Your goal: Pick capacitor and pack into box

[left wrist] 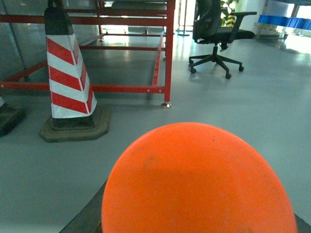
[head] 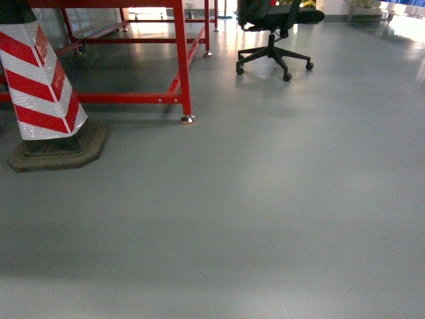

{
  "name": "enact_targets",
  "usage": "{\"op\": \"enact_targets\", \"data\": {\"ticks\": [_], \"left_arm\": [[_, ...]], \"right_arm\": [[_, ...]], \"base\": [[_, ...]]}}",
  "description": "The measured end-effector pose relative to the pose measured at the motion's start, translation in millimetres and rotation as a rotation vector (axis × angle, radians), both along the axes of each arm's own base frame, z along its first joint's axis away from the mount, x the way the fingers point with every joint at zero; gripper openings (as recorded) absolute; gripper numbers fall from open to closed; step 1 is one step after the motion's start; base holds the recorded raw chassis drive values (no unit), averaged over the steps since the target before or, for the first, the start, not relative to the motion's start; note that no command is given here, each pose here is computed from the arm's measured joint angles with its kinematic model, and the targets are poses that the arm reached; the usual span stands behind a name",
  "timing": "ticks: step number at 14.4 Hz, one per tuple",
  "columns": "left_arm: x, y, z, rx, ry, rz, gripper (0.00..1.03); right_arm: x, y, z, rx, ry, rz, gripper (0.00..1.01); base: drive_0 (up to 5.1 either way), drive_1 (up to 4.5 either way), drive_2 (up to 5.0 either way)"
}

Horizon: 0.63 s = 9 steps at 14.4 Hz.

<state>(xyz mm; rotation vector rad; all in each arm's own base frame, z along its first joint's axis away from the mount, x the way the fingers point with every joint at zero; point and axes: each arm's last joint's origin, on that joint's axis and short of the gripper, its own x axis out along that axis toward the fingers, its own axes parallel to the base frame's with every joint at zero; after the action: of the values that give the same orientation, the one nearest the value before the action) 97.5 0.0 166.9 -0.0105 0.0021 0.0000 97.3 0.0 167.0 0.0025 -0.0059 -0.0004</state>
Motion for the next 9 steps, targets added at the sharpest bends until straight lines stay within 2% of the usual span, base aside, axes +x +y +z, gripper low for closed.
{"op": "enact_targets", "data": {"ticks": [9], "left_arm": [[0.0,0.0,-0.1,0.000,0.001,0.001,0.44]], "right_arm": [[0.0,0.0,-0.3,0.000,0.003,0.000,0.98]], "base": [[-5.0,2.37,2.4]]}}
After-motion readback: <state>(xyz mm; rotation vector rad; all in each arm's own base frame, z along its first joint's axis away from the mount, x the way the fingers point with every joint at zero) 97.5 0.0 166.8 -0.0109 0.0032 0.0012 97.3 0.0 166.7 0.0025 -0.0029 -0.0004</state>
